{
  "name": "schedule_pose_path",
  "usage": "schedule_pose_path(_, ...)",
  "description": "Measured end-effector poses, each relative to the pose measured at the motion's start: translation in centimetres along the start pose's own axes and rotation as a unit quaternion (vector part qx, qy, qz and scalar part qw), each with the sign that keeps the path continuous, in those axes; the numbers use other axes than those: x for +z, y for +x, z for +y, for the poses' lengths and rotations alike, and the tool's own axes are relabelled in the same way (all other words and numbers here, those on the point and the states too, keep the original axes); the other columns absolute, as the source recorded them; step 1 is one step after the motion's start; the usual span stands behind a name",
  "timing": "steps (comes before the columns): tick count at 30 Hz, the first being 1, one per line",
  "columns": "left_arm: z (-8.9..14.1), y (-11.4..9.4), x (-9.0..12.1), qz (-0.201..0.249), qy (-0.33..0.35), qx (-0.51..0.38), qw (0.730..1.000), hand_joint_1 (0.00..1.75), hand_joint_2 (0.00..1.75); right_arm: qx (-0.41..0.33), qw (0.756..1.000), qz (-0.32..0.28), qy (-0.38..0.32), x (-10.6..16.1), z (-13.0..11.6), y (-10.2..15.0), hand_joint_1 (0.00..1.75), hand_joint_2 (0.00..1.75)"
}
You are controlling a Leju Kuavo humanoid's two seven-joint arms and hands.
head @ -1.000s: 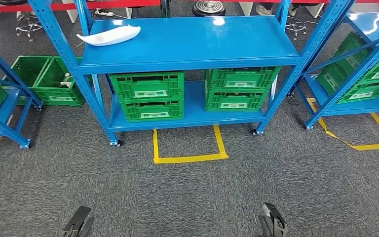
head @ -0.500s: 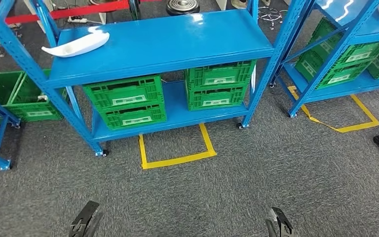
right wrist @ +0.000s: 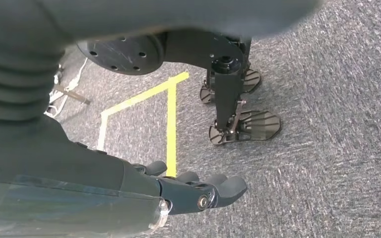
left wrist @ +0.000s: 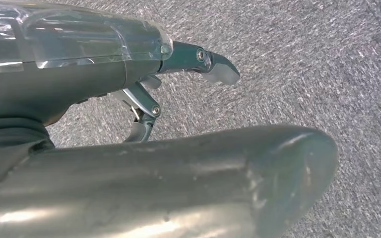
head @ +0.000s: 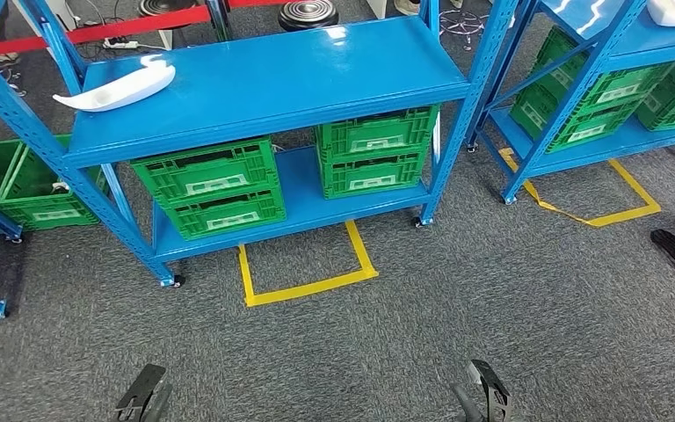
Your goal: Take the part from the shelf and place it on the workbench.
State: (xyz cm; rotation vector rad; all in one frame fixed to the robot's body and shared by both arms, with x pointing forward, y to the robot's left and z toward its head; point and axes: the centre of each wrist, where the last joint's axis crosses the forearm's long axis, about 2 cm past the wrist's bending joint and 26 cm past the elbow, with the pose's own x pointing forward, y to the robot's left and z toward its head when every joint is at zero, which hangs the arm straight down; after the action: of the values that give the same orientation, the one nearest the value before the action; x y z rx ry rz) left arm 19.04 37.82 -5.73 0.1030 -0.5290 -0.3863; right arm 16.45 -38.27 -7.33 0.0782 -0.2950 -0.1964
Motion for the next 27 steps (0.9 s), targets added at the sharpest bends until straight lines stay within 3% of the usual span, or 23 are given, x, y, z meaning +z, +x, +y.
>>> schedule_pose_path(14, 0.0, -0.3, 0.1, 0.011, 0.002, 0.0, 1.0, 0.0, 0.0, 0.001, 1.0, 0.006, 0.015, 0.0, 0.0, -0.3, 0.0, 1.75)
schedule_pose_path(16, 0.1, -0.7, 0.2, 0.013, 0.006, 0.0, 1.0, 0.0, 0.0, 0.005, 1.0, 0.011, 0.015, 0.0, -0.1, -0.8, 0.0, 0.87)
schedule_pose_path(18, 0.1, -1.3, 0.3, 0.014, 0.013, 0.003, 1.0, 0.0, 0.87, 0.008, 1.0, 0.017, 0.015, -0.1, -0.3, -1.5, 0.0, 0.87)
schedule_pose_path(20, 0.2, -2.0, 0.5, 0.018, 0.02, 0.01, 1.0, 0.0, 1.75, 0.011, 1.0, 0.021, 0.011, 0.0, -0.4, -2.0, 0.0, 1.75)
schedule_pose_path(27, -0.4, -4.6, 1.2, 0.04, 0.036, 0.025, 0.998, 0.0, 1.75, 0.041, 0.999, 0.026, -0.019, 0.2, -1.6, -1.7, 0.0, 1.75)
